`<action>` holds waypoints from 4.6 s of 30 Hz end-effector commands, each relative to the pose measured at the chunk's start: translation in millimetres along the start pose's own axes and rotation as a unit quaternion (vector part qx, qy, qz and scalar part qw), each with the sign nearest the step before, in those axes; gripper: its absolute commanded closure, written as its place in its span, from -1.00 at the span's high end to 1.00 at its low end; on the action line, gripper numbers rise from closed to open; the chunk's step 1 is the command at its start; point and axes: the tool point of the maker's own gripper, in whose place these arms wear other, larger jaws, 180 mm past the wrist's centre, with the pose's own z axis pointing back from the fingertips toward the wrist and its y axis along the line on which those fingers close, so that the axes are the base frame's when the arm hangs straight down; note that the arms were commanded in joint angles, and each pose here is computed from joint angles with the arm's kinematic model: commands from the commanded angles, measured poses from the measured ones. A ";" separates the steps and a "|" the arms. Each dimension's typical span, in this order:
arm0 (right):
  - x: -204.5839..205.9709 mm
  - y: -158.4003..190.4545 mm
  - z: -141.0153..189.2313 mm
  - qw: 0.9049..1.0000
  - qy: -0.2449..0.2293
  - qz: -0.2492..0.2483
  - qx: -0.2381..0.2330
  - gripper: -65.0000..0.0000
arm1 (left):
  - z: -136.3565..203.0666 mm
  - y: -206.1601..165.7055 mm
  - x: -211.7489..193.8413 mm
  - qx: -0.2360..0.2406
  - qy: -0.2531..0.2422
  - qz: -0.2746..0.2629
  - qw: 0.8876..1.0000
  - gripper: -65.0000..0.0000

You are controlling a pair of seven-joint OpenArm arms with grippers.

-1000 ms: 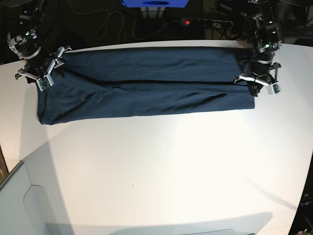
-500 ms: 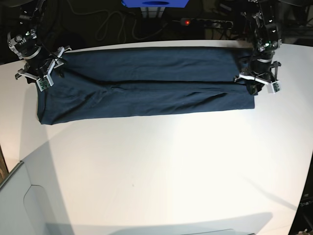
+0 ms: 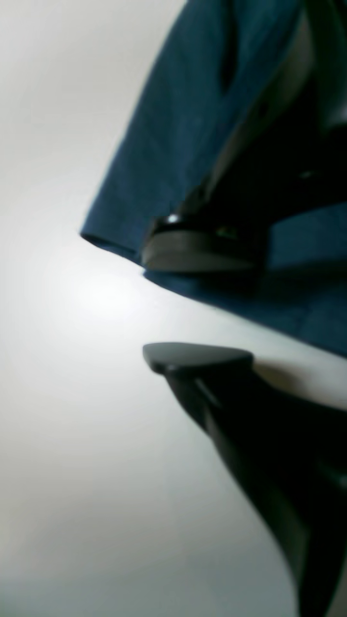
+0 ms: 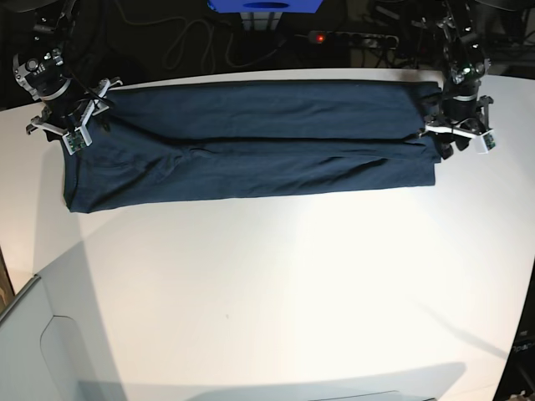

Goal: Fold the T-shirt properly
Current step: 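Hold the folded strip edge with both grippers and smooth it, then hold both strip ends with both grippers and adjust the grip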

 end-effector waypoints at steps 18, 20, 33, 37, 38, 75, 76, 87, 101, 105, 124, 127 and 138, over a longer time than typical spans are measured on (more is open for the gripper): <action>8.5 2.3 3.1 1.000 -0.017 0.008 0.006 -0.04 | 12.8 -6.3 29.9 -0.011 -0.046 -0.017 0.999 0.10; 9.6 1.8 2.8 1.000 -0.018 0.008 0.005 -0.04 | 13.0 -6.5 30.4 -0.012 -0.046 -0.017 0.999 0.10; 10.3 2.0 2.5 1.000 -0.019 0.009 0.006 -0.04 | 20.3 19.9 34.8 0.024 -0.056 -0.005 0.998 0.11; 10.4 0.3 2.9 1.000 -0.019 0.008 0.003 -0.04 | 23.8 31.5 38.6 0.039 -0.061 -0.003 0.997 0.11; 10.2 -0.2 3.1 1.000 -0.019 0.008 0.003 -0.04 | 24.6 33.8 39.0 0.042 -0.062 -0.002 0.997 0.11; 24.9 -1.3 -2.3 0.999 -0.038 -0.002 -0.002 -0.04 | -2.1 -24.4 28.3 -0.025 -0.046 0.003 0.999 0.11; 24.5 -1.9 -2.1 0.999 -0.038 -0.002 -0.003 -0.04 | -3.7 -24.8 30.0 -0.026 -0.048 0.004 0.999 0.10; 24.9 -2.5 -2.4 0.999 -0.038 -0.002 -0.003 -0.04 | -13.8 -32.6 18.7 -0.035 -0.031 0.008 0.999 0.10; 24.5 -2.9 -2.5 0.999 -0.038 -0.001 -0.003 -0.04 | -18.6 -33.3 8.0 -0.036 -0.016 0.010 0.999 0.06; 24.5 -2.9 -2.5 0.999 -0.038 -0.001 -0.003 -0.04 | -18.6 -33.3 8.0 -0.036 -0.016 0.010 0.999 -0.20; 25.3 -3.2 -2.5 0.999 -0.039 -0.001 -0.004 -0.04 | -16.2 -32.6 9.0 -0.036 -0.018 0.010 0.999 -1.00; 25.3 -3.2 -2.5 0.999 -0.039 -0.001 -0.004 -0.04 | -13.9 -30.7 5.2 -0.035 -0.014 0.009 0.999 -1.00; 31.0 -5.5 -3.6 0.999 -0.045 -0.001 -0.007 -0.04 | 6.7 -31.4 8.5 -0.039 -0.022 -0.008 0.999 -1.00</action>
